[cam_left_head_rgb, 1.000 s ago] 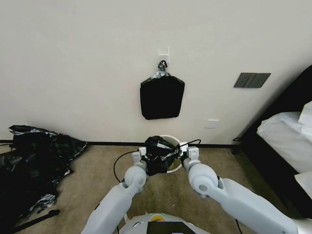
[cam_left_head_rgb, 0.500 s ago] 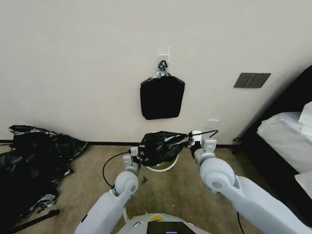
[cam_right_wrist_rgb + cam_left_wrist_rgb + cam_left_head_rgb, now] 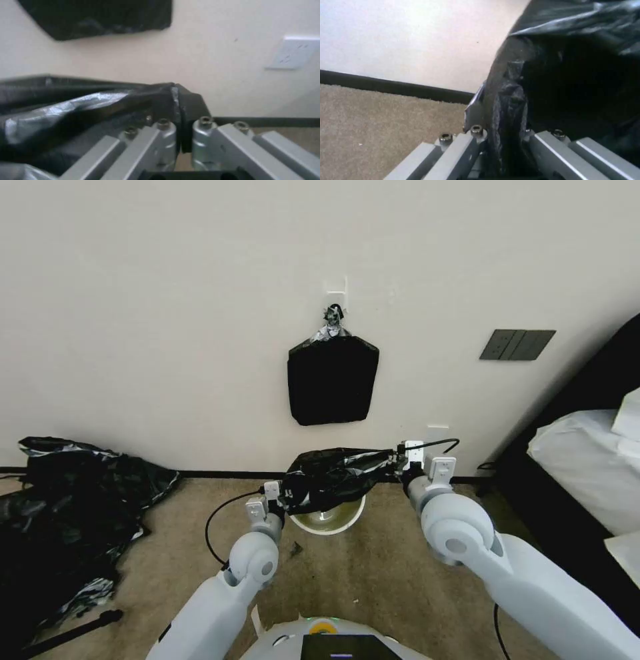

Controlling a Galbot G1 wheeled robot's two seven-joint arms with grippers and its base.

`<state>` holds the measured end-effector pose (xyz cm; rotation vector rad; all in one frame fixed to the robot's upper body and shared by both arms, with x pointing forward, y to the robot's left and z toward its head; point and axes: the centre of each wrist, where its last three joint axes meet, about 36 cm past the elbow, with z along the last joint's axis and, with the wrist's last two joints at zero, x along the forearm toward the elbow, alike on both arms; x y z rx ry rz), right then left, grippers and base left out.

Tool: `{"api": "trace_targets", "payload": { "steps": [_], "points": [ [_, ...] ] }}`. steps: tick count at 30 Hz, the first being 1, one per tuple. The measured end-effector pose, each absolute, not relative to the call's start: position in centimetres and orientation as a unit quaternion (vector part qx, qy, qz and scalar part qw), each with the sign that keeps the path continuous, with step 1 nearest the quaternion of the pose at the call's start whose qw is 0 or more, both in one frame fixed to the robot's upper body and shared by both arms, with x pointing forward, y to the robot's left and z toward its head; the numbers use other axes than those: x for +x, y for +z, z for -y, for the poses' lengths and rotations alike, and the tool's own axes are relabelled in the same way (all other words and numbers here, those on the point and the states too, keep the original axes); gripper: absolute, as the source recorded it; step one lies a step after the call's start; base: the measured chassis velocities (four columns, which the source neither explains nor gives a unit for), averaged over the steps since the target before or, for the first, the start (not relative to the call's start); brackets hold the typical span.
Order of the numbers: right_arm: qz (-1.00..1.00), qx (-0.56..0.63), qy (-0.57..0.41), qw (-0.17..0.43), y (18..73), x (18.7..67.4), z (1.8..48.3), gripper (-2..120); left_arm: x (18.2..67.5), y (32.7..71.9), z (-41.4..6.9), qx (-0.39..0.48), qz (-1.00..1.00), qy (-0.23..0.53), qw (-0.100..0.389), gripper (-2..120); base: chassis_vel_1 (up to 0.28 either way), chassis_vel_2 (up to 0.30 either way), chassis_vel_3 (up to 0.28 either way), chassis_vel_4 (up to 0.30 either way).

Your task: Place a trash bag onto the trash bin.

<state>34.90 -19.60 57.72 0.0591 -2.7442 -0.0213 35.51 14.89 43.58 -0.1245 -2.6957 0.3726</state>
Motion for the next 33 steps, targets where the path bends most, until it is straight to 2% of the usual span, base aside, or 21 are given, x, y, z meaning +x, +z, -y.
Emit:
{"api": "trace_targets", "payload": {
  "steps": [3,6,13,15,16,20,21,24,27,33],
  "points": [
    [0.977,0.047,-0.007,0.209,57.5,33.4,18.7,18,35.6,43.8,-15.0,-0.047,0.969,0.134,0.204,1,0.000,0.000,0.000,0.000],
    [0.976,0.058,-0.007,0.210,57.6,32.6,18.4,27,35.6,43.9,-15.2,-0.046,0.969,0.132,0.202,1,0.000,0.000,0.000,0.000],
    [0.979,0.087,0.033,0.184,58.4,29.8,18.3,52,36.1,44.6,-15.9,-0.031,0.971,0.130,0.198,1,0.000,0.000,0.000,0.000],
    [0.980,0.088,0.062,0.165,58.1,29.5,18.4,62,36.2,44.7,-16.1,-0.027,0.972,0.128,0.198,1,0.000,0.000,0.000,0.000],
    [0.980,0.088,0.062,0.165,58.1,29.5,18.4,62,36.2,44.7,-16.1,-0.027,0.972,0.128,0.198,1,0.000,0.000,0.000,0.000],
    [0.983,0.101,0.119,0.093,58.3,29.7,18.9,80,36.2,45.0,-16.2,-0.029,0.973,0.124,0.195,1,0.000,0.000,0.000,0.000],
    [0.983,0.101,0.119,0.093,58.3,29.7,18.9,80,36.2,45.0,-16.2,-0.029,0.973,0.124,0.195,1,0.000,0.000,0.000,0.000],
    [0.976,0.152,0.142,0.056,59.1,30.2,19.1,94,35.9,45.4,-16.3,-0.034,0.974,0.116,0.189,1,0.000,0.000,0.000,0.000],
    [0.961,0.217,0.166,0.038,59.3,30.3,18.9,99,35.6,45.7,-16.5,-0.039,0.978,0.102,0.180,1,0.000,0.000,0.000,0.000],
    [0.926,0.299,0.228,0.040,57.7,31.7,18.2,100,35.0,46.3,-17.1,-0.051,0.984,0.070,0.153,1,0.000,0.000,0.000,0.000]
  ]
}}
